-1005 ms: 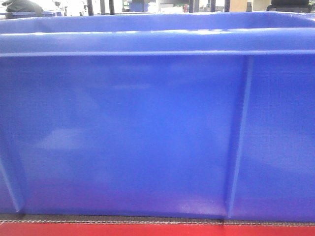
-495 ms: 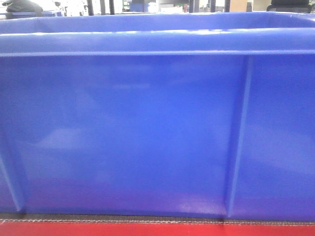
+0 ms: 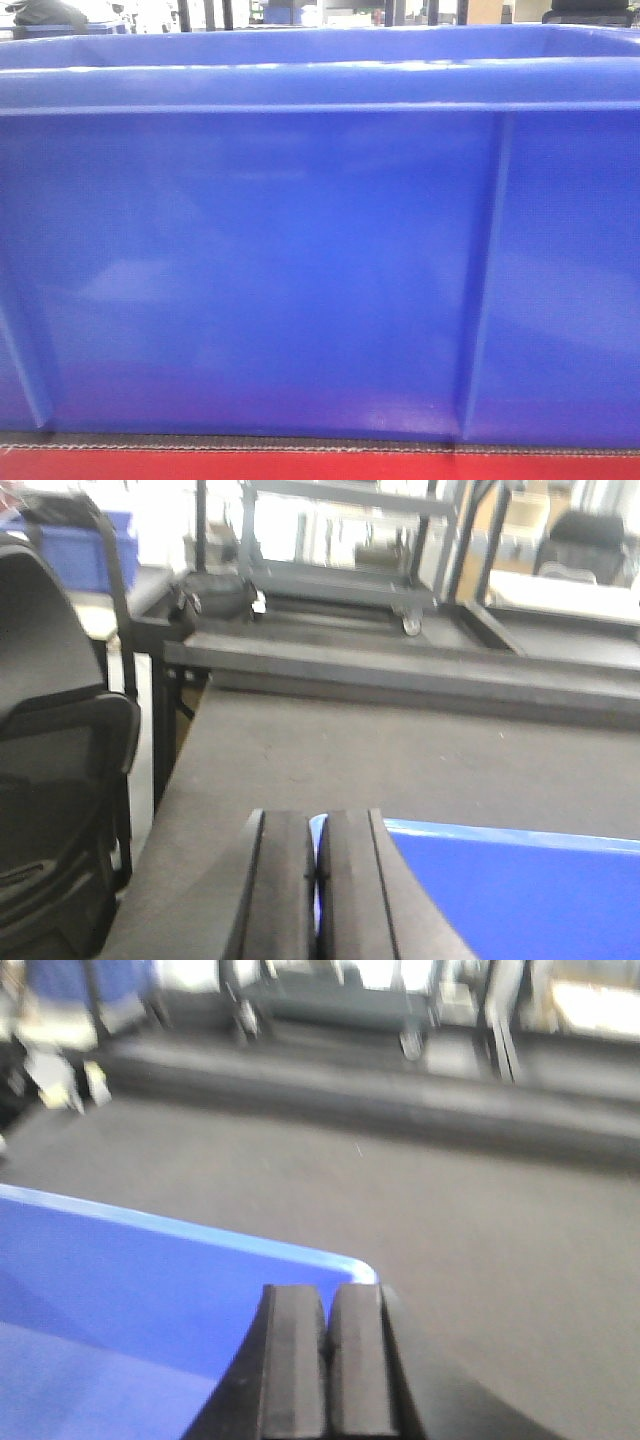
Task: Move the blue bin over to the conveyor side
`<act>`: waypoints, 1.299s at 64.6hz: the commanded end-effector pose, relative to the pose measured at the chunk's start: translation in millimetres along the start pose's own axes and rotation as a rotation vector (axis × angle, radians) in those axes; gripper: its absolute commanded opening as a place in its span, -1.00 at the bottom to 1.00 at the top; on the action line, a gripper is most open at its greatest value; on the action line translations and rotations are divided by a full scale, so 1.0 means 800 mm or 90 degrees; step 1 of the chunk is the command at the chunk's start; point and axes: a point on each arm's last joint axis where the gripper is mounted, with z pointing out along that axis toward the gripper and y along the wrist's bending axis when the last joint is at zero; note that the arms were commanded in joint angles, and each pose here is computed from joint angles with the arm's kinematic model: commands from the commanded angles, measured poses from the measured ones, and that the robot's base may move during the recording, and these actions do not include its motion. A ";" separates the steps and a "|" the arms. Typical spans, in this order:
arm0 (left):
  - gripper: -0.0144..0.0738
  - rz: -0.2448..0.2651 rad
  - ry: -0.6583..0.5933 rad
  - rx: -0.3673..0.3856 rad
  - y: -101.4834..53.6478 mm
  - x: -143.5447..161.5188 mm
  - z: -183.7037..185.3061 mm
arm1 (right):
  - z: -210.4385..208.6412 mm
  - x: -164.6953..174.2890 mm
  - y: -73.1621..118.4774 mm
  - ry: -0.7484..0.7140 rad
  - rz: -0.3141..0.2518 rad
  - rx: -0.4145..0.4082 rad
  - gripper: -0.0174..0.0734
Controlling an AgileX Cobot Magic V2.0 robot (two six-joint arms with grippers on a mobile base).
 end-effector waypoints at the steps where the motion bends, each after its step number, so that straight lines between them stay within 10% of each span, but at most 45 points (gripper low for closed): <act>1: -0.67 -0.007 -0.042 -0.007 0.003 0.018 -0.016 | -0.019 0.016 0.000 -0.048 -0.016 -0.006 -0.81; 37: -0.67 -0.007 -0.092 -0.015 0.014 0.140 -0.096 | -0.112 0.126 -0.006 -0.129 -0.010 -0.004 -0.81; 84: -0.67 -0.006 -0.143 -0.009 0.013 0.142 -0.117 | -0.143 0.136 -0.008 -0.203 0.002 -0.004 -0.81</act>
